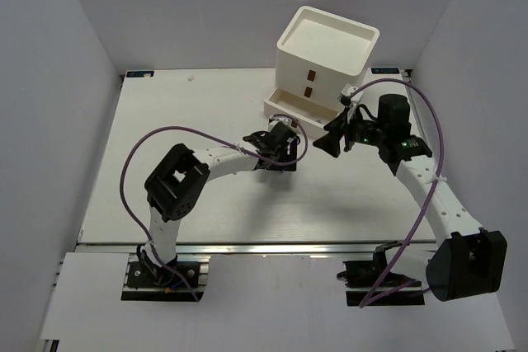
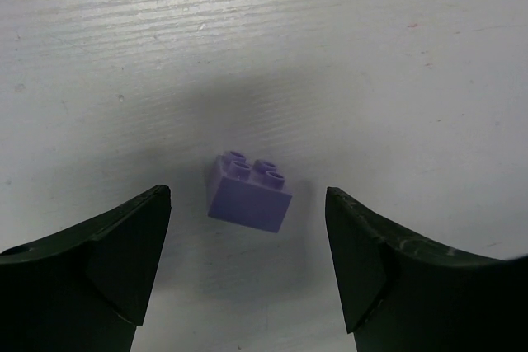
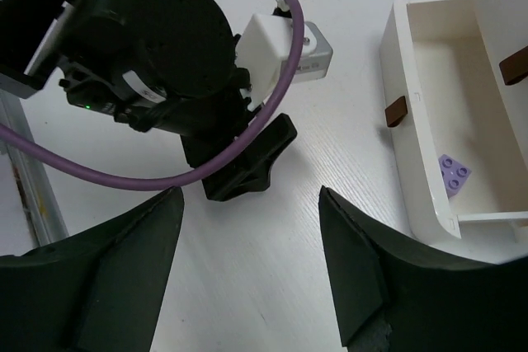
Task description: Sort the legos into containers by color
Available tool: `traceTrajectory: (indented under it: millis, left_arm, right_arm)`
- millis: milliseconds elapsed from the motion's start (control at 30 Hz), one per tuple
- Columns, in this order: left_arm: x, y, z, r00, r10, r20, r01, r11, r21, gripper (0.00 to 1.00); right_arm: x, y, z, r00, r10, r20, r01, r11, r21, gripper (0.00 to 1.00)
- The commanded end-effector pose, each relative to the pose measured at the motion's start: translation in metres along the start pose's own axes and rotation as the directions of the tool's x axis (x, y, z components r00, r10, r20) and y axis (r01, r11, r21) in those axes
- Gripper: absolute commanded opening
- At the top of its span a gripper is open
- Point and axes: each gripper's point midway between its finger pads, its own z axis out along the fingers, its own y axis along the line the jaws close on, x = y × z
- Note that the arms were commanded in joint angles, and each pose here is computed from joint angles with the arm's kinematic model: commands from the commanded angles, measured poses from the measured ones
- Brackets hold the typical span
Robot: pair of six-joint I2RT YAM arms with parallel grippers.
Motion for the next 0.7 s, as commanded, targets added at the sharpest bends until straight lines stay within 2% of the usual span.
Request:
traceTrajectory:
  millis: [0,133,200,267,333,367,467,500,533,667]
  left_arm:
    - [-0.013,-0.001,-0.007,0.999,0.018,0.028,-0.017,0.999,-0.030,0.85]
    - [-0.014,-0.002,-0.004,0.999,0.017,0.027,-0.016,0.999,-0.034,0.78]
    - [-0.016,-0.002,-0.004,0.999,0.018,0.031,-0.017,0.999,-0.037,0.71]
    - [-0.017,-0.003,-0.004,0.999,0.018,0.035,-0.017,0.999,-0.032,0.59]
    - [-0.020,-0.005,-0.004,0.999,0.015,0.044,-0.014,1.000,-0.024,0.53]
    - [-0.022,-0.008,-0.004,0.999,0.014,0.049,-0.013,1.000,-0.013,0.43]
    - [-0.028,-0.014,-0.006,0.998,0.007,0.057,-0.008,1.000,0.007,0.29]
    - [-0.035,-0.018,-0.010,0.997,0.002,0.071,-0.004,1.000,0.018,0.20]
    - [-0.039,-0.021,-0.013,0.997,0.000,0.082,-0.002,1.000,0.028,0.16]
    - [-0.080,-0.037,-0.041,0.974,-0.026,0.227,0.002,0.994,0.108,0.13]
  right_arm:
    - [-0.017,0.008,-0.007,0.996,-0.053,0.074,0.057,0.997,-0.054,0.72]
    - [-0.017,0.003,-0.013,0.996,-0.045,0.082,0.048,0.998,-0.044,0.71]
    - [-0.017,0.001,-0.016,0.995,-0.045,0.085,0.048,0.998,-0.036,0.70]
    - [-0.017,0.001,-0.018,0.995,-0.043,0.088,0.046,0.998,-0.038,0.70]
    - [-0.018,0.000,-0.020,0.995,-0.045,0.094,0.049,0.998,-0.035,0.69]
    - [-0.018,-0.002,-0.023,0.994,-0.042,0.098,0.045,0.999,-0.029,0.69]
    - [-0.018,-0.004,-0.026,0.994,-0.036,0.102,0.038,0.999,-0.027,0.68]
    - [-0.019,-0.004,-0.027,0.994,-0.035,0.104,0.038,0.999,-0.025,0.68]
    - [-0.019,-0.005,-0.028,0.994,-0.034,0.107,0.036,0.999,-0.021,0.68]
    - [-0.022,-0.014,-0.036,0.992,-0.044,0.117,0.040,0.999,0.034,0.62]
